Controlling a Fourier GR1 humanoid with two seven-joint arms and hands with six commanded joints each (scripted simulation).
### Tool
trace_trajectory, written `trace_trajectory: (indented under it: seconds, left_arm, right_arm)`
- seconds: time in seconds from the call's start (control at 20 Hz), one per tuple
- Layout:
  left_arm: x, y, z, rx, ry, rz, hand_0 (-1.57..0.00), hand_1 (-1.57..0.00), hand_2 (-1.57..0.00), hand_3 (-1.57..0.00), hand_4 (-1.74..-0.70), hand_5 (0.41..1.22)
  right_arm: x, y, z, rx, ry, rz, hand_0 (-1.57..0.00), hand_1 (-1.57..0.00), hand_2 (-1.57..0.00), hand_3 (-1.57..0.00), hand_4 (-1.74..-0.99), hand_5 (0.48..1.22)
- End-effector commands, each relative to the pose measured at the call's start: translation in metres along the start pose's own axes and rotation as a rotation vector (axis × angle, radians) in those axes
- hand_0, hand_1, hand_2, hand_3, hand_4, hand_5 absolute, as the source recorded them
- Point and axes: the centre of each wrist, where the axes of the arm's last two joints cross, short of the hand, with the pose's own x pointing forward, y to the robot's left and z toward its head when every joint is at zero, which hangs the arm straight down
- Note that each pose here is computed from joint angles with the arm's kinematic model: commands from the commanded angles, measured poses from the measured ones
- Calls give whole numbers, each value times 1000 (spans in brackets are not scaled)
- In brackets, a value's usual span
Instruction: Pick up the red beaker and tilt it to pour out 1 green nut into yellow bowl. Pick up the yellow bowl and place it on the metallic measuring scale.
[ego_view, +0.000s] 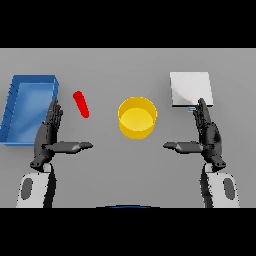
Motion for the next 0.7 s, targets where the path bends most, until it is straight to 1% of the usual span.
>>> trace_trajectory:
  seconds: [0.0,0.25,0.3,0.35,0.4,0.45,0.5,0.55,0.65]
  left_arm:
    - [0,2,0,2,0,0,1,1,1,1,-1151,599]
    - [-2,16,1,5,10,0,1,1,1,1,-1151,599]
    - [3,18,9,-25,-14,-68,1,1,1,1,-1151,599]
    - [7,19,17,-43,-39,-104,1,1,1,1,-1156,599]
    - [10,17,20,-57,-37,-128,1,1,1,1,-1158,599]
    - [15,17,21,-63,-30,-135,1,1,1,1,-1161,599]
    - [16,18,23,-69,-16,-147,1,1,1,1,-1163,599]
    - [16,18,27,-68,-8,-162,1,1,1,1,-1163,600]
    - [15,19,27,-81,-4,-178,1,1,1,1,-1164,603]
  right_arm:
    - [0,0,0,-1,0,-1,1,1,1,1,-1167,599]
    - [1,3,2,3,-9,2,1,1,1,1,-1167,599]
    - [3,2,8,3,-81,157,1,1,1,1,-1167,599]
    - [4,0,18,3,-121,250,1,1,1,1,-1163,595]
    - [3,5,22,14,-127,297,1,1,1,1,-1162,594]
    - [4,7,22,7,-109,325,1,1,1,1,-1160,591]
    - [4,9,26,7,-115,341,1,1,1,1,-1159,590]
    - [4,7,26,4,-113,347,1,1,1,1,-1162,591]
    - [5,7,27,0,-105,336,1,1,1,1,-1183,596]
